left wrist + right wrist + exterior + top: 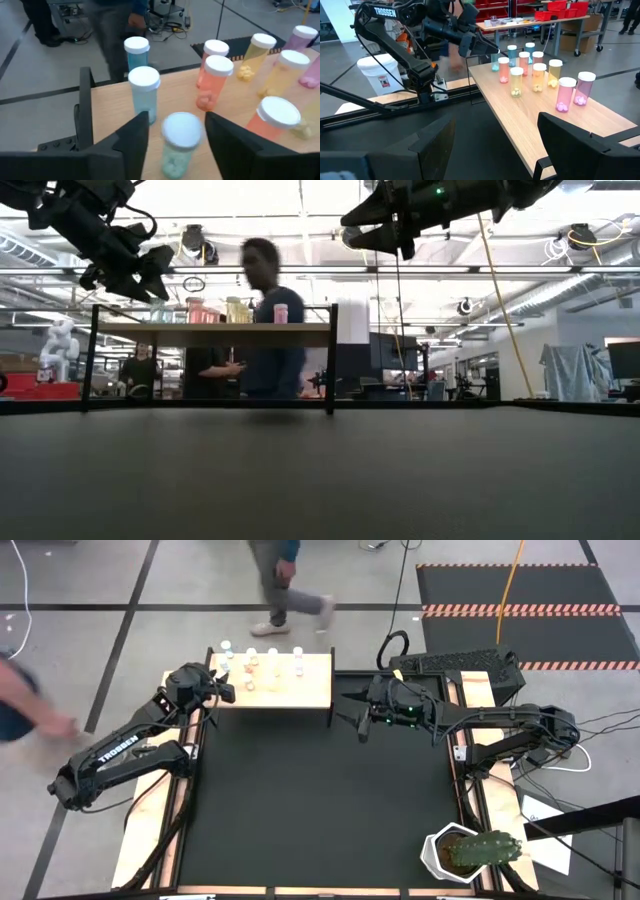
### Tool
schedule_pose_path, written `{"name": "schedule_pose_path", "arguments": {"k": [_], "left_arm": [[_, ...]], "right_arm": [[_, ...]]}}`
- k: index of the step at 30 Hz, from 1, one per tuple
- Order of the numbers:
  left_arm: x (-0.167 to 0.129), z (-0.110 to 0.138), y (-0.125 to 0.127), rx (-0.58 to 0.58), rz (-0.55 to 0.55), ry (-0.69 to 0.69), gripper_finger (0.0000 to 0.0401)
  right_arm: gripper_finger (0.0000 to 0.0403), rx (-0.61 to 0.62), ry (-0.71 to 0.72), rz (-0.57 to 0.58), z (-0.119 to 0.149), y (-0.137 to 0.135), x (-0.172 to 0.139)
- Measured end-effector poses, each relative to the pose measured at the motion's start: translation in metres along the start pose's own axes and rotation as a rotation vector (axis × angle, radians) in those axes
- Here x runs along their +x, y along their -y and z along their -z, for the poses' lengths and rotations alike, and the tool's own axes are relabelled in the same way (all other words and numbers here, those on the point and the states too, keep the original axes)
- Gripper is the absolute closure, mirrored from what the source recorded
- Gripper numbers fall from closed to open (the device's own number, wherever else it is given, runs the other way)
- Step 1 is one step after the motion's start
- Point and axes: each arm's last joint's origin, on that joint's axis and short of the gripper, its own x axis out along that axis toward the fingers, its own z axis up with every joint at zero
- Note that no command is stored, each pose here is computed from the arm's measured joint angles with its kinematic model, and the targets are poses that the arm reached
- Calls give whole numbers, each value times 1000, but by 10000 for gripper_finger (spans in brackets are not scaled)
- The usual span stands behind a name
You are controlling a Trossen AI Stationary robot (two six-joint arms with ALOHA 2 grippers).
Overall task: Pick and place medicine bottles onto shelf by color
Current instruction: Put the blue pill bottle on the shelf aligned with the blue pill bottles, then return to Home Position
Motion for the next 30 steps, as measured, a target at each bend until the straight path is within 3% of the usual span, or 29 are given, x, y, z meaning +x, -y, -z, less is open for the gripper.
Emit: {"name": "schedule_pose_path", "arguments": {"k": [9,14,23,26,30], "left_arm": [[0,1,1,10,33,-10,124],[-8,-5,3,9,115,-2,105],[-36,-30,-1,24,134,28,98],[-50,-46,-1,-5,214,53,100],[-71,-67,5,-45,420,87,120]], "right_arm": [[126,0,0,0,0,0,0],[126,0,0,-3,0,0,0],[126,6,20,-6,-4,0,-4],[126,15,25,-10,-8,-1,-8],[128,113,95,-62,-24,-3,-25]]}}
